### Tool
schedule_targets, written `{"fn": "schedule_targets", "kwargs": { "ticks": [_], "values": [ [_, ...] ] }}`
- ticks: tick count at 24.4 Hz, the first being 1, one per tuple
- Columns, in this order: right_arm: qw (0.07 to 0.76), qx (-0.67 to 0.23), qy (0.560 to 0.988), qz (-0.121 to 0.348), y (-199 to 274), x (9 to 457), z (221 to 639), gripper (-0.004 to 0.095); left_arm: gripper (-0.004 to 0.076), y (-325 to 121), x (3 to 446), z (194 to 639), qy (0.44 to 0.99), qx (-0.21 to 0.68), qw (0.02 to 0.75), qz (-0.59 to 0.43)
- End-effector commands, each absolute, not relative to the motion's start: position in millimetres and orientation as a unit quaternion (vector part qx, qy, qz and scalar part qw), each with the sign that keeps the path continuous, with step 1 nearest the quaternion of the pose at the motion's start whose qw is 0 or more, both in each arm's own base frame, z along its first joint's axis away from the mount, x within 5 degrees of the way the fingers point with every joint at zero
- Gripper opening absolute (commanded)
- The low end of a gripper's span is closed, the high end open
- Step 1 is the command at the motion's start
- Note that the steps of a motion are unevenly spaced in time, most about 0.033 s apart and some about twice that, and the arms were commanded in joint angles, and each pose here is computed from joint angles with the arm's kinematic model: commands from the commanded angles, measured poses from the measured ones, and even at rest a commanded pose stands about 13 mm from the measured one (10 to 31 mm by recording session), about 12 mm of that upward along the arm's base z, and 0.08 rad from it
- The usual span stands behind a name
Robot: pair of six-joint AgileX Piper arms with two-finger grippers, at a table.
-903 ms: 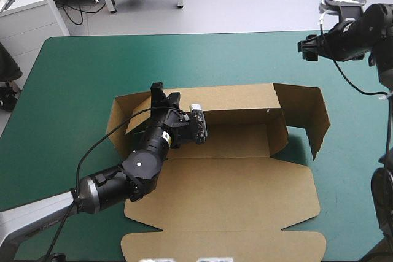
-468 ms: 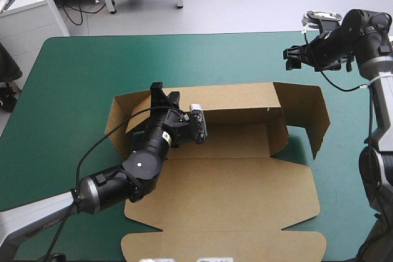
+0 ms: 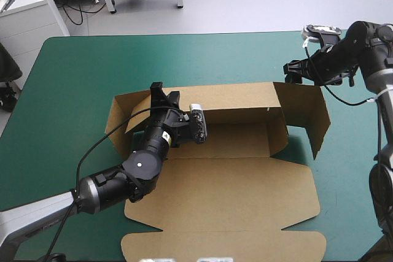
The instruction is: Fold the box
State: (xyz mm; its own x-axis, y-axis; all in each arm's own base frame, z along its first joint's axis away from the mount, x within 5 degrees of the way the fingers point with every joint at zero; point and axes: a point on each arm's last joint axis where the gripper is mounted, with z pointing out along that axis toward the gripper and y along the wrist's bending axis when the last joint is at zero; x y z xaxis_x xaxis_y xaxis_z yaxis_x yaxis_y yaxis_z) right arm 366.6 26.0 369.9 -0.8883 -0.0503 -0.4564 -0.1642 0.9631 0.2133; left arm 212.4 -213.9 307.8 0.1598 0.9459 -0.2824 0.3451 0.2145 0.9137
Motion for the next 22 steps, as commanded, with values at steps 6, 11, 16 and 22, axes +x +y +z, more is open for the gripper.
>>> {"fn": "schedule_targets", "kwargs": {
  "ticks": [6,11,16,22],
  "values": [
    [0.253,-0.082,0.956,0.126,24,326,384,0.0723,-0.0009,-209,210,329,0.584,0.523,0.547,0.293],
    [0.268,-0.091,0.951,0.125,25,312,372,0.0723,-0.0009,-209,209,327,0.591,0.522,0.544,0.288],
    [0.321,-0.111,0.933,0.116,25,291,368,0.0723,-0.0009,-209,210,323,0.591,0.537,0.527,0.292],
    [0.376,-0.143,0.908,0.117,28,266,352,0.0723,-0.0008,-215,211,314,0.596,0.549,0.513,0.283]
  ]
}}
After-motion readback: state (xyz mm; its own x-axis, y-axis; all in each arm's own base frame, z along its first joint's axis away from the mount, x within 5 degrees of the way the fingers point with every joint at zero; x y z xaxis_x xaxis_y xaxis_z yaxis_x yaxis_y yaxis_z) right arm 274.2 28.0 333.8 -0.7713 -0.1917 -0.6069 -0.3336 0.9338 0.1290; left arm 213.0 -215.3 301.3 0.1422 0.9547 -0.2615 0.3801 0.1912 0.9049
